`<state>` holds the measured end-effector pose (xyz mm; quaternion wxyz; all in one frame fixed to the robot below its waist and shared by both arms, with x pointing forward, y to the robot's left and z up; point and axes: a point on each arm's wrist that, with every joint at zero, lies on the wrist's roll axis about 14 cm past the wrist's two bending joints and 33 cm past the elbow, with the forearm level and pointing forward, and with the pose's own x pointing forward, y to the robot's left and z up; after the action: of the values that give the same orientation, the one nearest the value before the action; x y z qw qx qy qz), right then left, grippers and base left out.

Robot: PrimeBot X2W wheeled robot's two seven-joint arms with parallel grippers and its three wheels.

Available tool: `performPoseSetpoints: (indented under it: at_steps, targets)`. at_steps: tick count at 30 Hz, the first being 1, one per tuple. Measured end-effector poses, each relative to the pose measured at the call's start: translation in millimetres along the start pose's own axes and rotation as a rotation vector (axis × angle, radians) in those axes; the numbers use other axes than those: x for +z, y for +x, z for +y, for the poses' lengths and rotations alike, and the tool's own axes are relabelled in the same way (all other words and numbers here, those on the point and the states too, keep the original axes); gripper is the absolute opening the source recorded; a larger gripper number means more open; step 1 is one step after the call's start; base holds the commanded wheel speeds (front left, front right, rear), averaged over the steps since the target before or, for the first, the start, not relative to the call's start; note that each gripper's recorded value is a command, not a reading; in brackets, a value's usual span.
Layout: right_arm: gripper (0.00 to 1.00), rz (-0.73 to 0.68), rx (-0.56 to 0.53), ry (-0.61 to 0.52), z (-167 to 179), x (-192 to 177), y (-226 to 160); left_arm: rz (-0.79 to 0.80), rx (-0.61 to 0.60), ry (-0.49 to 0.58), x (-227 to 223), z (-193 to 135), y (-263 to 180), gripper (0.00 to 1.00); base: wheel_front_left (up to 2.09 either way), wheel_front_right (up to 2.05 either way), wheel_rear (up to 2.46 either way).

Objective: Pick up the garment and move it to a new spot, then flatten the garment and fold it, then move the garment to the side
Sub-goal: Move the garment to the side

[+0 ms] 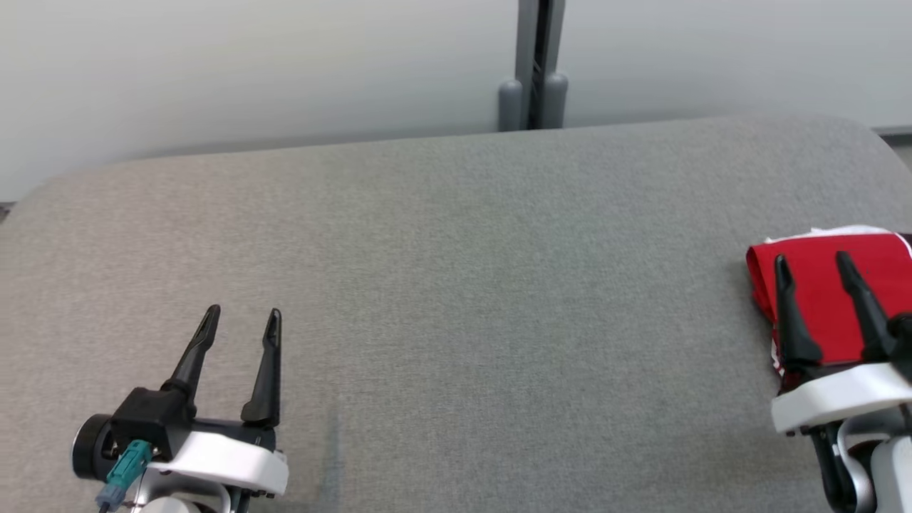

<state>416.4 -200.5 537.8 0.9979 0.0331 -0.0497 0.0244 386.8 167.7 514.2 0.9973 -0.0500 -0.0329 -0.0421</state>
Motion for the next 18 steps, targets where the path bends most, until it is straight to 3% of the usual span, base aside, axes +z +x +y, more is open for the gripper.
performPoseSetpoints:
  at_steps: [9,18]
  targets:
    - [1.00,0.015,0.089,0.002,40,4,-22,-0.007,0.104,0.006,8,30,-34,1.00,0.00,0.00,0.00]
    - [1.00,0.030,0.062,-0.005,34,4,-47,0.014,0.108,0.008,5,31,-49,1.00,0.00,0.00,0.00]
